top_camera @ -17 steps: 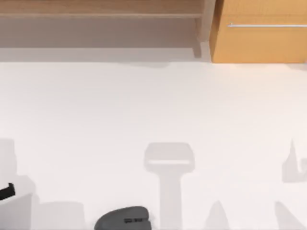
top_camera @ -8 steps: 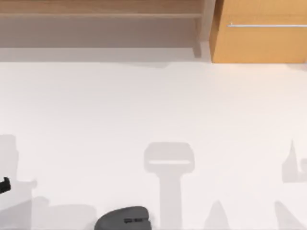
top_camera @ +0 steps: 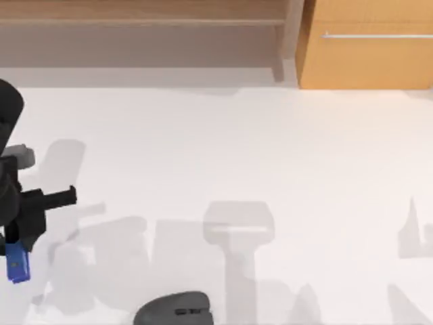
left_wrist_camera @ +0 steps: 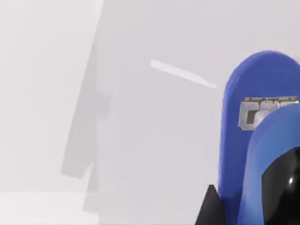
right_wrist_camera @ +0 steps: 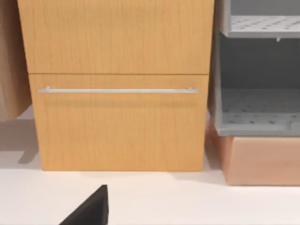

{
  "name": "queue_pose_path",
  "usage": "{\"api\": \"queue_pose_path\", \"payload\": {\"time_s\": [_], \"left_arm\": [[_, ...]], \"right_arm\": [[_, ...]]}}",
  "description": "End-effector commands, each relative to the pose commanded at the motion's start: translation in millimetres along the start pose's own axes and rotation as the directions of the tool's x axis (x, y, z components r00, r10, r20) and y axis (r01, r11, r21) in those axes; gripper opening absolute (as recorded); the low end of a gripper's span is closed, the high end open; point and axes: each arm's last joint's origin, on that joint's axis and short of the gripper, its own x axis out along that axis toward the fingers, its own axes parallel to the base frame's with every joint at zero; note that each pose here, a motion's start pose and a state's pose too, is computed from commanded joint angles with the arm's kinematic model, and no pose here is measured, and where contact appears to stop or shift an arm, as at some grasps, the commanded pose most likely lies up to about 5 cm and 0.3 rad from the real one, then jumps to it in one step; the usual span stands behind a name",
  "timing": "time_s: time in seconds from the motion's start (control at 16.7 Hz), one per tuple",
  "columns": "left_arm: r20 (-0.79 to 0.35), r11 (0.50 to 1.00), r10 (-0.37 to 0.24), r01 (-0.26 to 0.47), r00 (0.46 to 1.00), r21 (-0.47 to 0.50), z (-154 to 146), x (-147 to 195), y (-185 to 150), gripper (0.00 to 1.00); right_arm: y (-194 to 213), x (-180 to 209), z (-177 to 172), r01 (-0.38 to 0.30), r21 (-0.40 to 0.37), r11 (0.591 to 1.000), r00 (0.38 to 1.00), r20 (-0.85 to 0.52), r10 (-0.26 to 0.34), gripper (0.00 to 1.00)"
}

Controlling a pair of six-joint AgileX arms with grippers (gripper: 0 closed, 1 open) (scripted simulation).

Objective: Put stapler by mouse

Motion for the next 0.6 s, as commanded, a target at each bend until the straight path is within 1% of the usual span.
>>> {"api": "queue_pose_path", "payload": {"time_s": [0.12, 0.24, 0.42, 0.54, 0.6], "left_arm": [[-0.002, 0.998, 0.003, -0.003, 1.000, 0.066, 18.5, -4.1, -42.8, 0.00], [0.004, 0.991, 0.002, -0.003, 1.000, 0.132, 28.2, -5.4, -89.8, 0.00], [0.023, 0.976, -0.009, 0.004, 1.000, 0.219, 27.4, -4.6, -155.7, 0.00], [0.035, 0.966, -0.017, 0.008, 0.999, 0.259, 21.4, -2.9, -186.4, 0.00], [0.038, 0.962, -0.020, 0.009, 0.999, 0.271, 18.7, -2.1, -196.0, 0.00]], "right_arm": [[0.0, 0.0, 0.0, 0.000, 0.000, 1.000, 1.000, 0.000, 0.000, 1.00], [0.0, 0.0, 0.0, 0.000, 0.000, 1.000, 1.000, 0.000, 0.000, 1.00], [0.0, 0.0, 0.0, 0.000, 0.000, 1.000, 1.000, 0.000, 0.000, 1.00], [0.0, 0.0, 0.0, 0.000, 0.000, 1.000, 1.000, 0.000, 0.000, 1.00], [0.0, 0.0, 0.0, 0.000, 0.000, 1.000, 1.000, 0.000, 0.000, 1.00]]}}
